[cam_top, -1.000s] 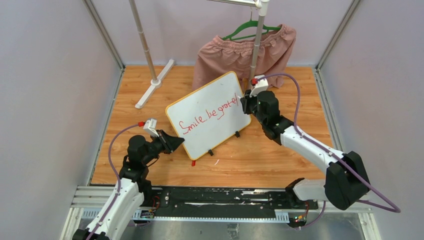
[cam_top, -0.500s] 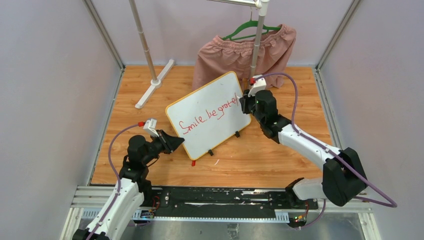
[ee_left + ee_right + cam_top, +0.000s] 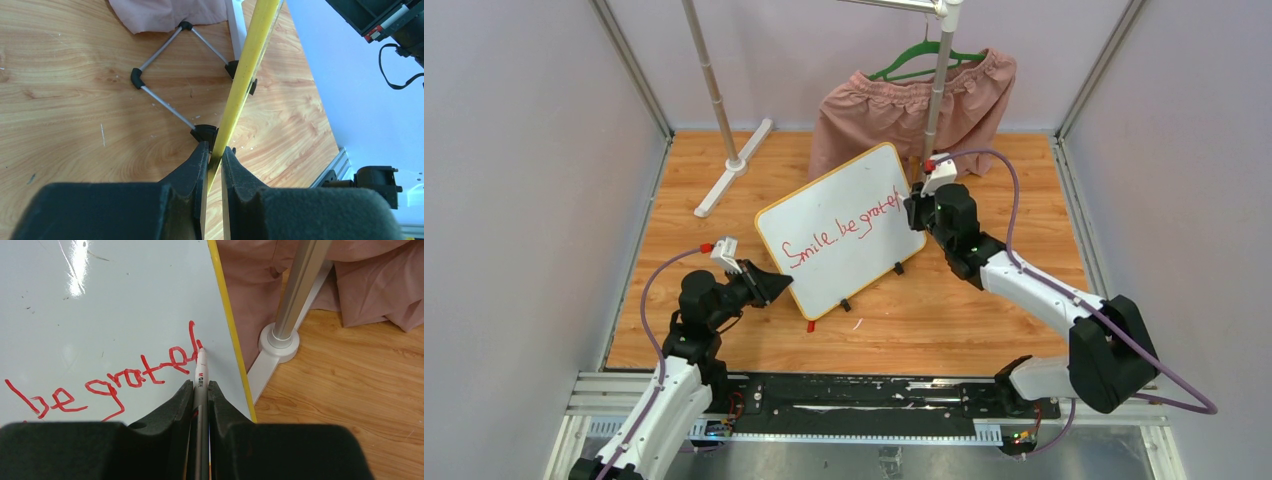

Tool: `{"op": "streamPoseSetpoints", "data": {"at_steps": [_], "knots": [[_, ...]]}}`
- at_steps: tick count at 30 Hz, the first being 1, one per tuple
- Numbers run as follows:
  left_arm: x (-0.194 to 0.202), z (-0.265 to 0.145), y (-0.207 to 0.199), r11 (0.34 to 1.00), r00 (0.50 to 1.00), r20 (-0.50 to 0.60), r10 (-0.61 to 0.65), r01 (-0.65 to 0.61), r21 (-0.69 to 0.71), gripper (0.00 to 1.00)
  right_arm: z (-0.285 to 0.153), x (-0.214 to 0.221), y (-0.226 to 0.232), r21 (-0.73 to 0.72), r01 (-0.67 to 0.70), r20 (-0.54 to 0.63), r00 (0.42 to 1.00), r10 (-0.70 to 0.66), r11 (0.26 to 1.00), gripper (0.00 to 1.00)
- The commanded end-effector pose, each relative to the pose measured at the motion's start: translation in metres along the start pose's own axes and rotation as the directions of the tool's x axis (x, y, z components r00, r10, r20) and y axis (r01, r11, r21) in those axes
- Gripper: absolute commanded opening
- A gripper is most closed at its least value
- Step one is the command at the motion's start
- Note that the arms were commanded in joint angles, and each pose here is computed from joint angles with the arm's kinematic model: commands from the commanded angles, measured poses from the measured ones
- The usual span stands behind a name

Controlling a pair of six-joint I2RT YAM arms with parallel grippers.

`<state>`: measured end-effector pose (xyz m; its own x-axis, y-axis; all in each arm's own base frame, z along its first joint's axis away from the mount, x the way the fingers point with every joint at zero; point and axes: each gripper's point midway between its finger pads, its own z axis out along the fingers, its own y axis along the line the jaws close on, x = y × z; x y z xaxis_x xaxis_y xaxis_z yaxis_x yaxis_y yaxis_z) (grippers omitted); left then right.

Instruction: Write a sentence on the whiteboard

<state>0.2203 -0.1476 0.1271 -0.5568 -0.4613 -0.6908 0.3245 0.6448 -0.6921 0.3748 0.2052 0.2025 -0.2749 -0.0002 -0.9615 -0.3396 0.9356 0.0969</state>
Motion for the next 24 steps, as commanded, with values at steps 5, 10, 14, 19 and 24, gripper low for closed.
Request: {"op": "streamPoseSetpoints", "data": {"at_steps": [5,10,14,19,24], "knots": [[0.002,-0.001,-0.001,1.0,1.0,-0.024,-0.005,0.005,-0.01,0.0,-0.004,0.011,-0.009,0.024,-0.014,-0.013,1.0,0.015,1.0,0.0],[0.003,-0.001,-0.001,1.0,1.0,-0.024,-0.005,0.005,-0.009,0.0,-0.005,0.013,-0.012,0.04,-0.013,-0.019,1.0,0.014,0.999,0.0],[0.003,-0.001,-0.002,1.0,1.0,-0.025,-0.004,0.004,-0.007,0.0,-0.004,0.011,-0.015,0.053,-0.009,-0.018,1.0,0.01,0.999,0.0],[0.003,-0.001,-0.002,1.0,1.0,-0.024,-0.005,0.004,-0.008,0.0,-0.002,0.002,-0.014,0.059,-0.001,-0.007,1.0,0.002,0.998,0.0],[0.003,-0.001,-0.002,1.0,1.0,-0.026,-0.005,0.005,-0.008,0.0,0.001,-0.006,-0.015,0.061,0.001,0.003,1.0,-0.001,0.998,0.0]]}}
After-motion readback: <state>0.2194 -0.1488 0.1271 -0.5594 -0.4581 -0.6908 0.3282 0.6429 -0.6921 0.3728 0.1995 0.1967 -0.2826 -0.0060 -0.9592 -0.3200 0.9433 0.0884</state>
